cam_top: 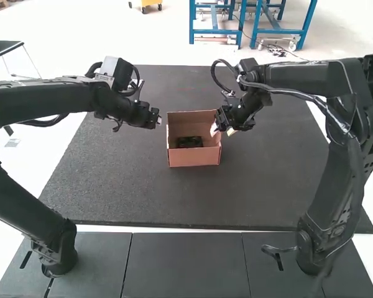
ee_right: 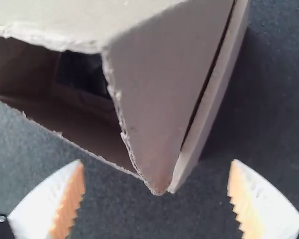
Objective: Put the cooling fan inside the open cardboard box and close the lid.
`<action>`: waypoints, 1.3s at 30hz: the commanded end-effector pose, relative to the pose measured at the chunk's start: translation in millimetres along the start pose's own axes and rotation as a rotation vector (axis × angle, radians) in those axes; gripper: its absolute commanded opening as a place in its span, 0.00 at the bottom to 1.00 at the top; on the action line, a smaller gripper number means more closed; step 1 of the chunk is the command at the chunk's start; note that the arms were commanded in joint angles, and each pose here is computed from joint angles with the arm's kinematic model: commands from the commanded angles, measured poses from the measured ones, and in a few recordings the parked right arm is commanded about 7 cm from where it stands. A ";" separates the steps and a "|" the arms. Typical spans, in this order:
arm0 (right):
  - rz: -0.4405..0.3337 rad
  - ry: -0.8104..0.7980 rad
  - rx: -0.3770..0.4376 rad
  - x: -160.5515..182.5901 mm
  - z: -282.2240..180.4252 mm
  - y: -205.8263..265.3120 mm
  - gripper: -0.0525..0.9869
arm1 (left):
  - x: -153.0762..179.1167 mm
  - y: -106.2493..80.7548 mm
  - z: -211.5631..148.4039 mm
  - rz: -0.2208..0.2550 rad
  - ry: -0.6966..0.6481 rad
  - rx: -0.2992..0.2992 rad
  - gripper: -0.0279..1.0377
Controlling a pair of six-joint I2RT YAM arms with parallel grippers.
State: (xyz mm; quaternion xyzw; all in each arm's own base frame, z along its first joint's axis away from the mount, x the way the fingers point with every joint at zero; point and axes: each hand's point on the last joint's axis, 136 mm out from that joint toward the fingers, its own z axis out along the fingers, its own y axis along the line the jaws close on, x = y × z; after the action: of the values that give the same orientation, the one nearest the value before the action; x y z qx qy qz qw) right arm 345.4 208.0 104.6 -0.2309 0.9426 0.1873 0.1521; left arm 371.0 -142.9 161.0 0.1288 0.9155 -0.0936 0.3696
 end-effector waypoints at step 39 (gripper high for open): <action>-0.020 -0.312 -0.034 -6.6 -162.4 58.4 0.85 | -42.0 -59.3 35.3 0.085 -0.046 0.093 0.92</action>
State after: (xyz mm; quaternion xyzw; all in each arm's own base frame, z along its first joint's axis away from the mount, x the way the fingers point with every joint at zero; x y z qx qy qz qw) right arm 294.4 188.1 260.5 -0.2128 0.9048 0.2276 0.2901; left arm 405.7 -203.8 160.0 0.1717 0.9015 -0.1048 0.3833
